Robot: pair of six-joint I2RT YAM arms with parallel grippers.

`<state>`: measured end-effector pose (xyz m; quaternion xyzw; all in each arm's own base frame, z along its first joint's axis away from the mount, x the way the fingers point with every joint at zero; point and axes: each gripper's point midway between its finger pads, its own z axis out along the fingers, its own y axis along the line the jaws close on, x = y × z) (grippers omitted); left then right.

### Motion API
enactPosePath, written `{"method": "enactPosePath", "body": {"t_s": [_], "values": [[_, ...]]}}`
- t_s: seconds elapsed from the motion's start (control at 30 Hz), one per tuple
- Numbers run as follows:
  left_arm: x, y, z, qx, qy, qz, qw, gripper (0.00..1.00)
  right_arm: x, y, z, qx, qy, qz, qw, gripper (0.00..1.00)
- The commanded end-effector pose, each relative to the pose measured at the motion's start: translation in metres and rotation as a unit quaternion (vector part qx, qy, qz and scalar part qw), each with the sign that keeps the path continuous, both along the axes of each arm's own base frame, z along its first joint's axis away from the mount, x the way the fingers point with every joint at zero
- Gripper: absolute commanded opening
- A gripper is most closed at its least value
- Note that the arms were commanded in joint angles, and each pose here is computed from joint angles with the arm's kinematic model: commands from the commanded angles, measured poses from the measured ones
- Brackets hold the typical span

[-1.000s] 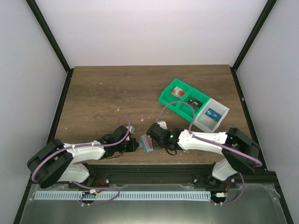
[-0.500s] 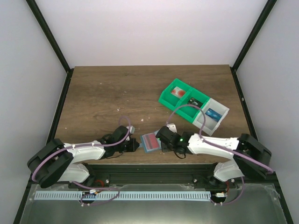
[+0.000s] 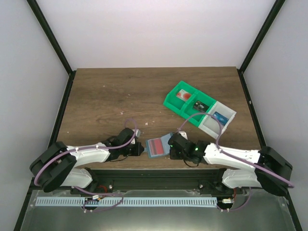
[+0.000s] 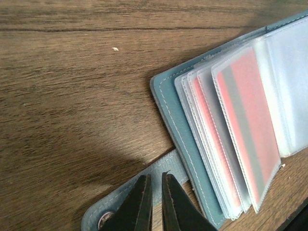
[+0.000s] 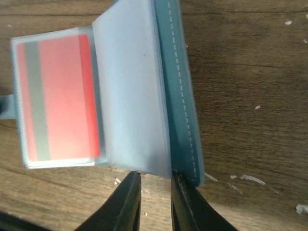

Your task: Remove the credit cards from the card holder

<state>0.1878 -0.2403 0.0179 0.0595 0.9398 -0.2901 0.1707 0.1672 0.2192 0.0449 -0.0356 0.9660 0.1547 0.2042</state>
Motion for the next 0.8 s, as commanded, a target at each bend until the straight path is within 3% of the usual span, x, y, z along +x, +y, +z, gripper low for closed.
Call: {"method": "enactPosePath", "body": {"t_s": [0.0, 0.17, 0.43, 0.77], "values": [[0.004, 0.0, 0.006, 0.006, -0.005, -0.002, 1.0, 0.12, -0.003, -0.003, 0.017, 0.031, 0.002, -0.024, 0.999, 0.25], [0.009, -0.01, 0.028, -0.011, -0.019, -0.011, 1.0, 0.2, 0.0, 0.002, 0.052, 0.066, -0.022, -0.018, 0.997, 0.33], [0.009, -0.031, 0.064, -0.101, -0.025, -0.013, 0.994, 0.36, 0.006, 0.053, 0.118, 0.192, -0.074, 0.06, 0.977, 0.29], [-0.005, -0.042, 0.06, -0.157, 0.015, -0.025, 0.987, 0.36, 0.047, 0.055, 0.064, 0.08, -0.085, 0.04, 0.992, 0.21]]}}
